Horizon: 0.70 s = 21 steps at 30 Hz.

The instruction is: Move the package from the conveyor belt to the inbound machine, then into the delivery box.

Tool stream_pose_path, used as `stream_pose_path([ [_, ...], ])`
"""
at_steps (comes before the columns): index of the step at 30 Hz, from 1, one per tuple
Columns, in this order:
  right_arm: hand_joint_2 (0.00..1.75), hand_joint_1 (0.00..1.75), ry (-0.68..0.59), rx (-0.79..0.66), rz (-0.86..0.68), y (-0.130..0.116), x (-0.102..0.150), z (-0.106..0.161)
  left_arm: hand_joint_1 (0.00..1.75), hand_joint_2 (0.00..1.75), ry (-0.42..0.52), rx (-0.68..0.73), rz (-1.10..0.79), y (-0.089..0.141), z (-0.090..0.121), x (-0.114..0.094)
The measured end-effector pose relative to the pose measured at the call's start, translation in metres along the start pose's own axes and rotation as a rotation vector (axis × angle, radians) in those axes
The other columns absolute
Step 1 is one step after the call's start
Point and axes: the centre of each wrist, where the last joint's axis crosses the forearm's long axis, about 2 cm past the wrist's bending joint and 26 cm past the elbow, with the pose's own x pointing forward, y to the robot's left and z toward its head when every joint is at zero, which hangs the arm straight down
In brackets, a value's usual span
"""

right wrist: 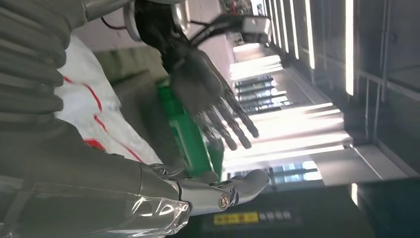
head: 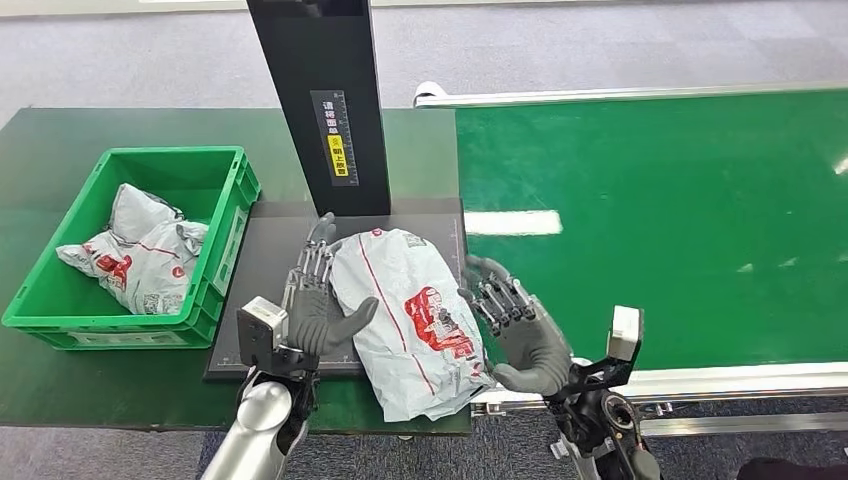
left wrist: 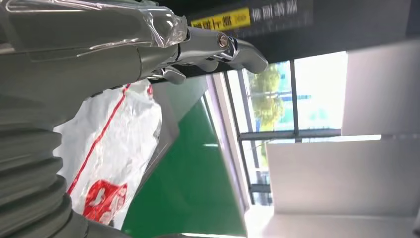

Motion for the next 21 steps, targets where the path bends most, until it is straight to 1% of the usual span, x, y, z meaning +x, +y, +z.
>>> stream_pose_path([
  [3,1.75,0.0,-0.017,-0.012,0.017,-0.004,0.004,-0.002,0.0,1.75,0.004,-0.029,0.013,-0.002,0.002,0.0],
  [5,1.75,0.0,-0.024,-0.041,0.066,-0.007,0.006,-0.003,0.0,1.75,0.008,-0.068,0.033,-0.003,0.003,-0.001],
  [8,1.75,0.0,-0.032,-0.143,0.22,-0.015,0.01,-0.003,0.0,1.75,0.021,-0.139,0.035,-0.009,0.006,-0.001],
  [11,1.75,0.0,-0.034,-0.269,0.402,-0.022,0.013,-0.002,0.0,1.75,0.044,-0.203,-0.006,-0.016,0.008,-0.001],
  [13,1.75,0.0,-0.033,-0.319,0.474,-0.023,0.014,-0.002,0.0,1.75,0.056,-0.253,-0.035,-0.02,0.008,-0.001],
  [16,1.75,0.0,-0.038,-0.341,0.497,-0.022,0.013,-0.001,0.0,1.75,0.066,-0.309,-0.059,-0.027,0.01,-0.001],
  [21,1.75,0.0,-0.043,-0.35,0.497,-0.021,0.013,-0.001,0.0,1.75,0.07,-0.332,-0.06,-0.031,0.011,-0.001],
])
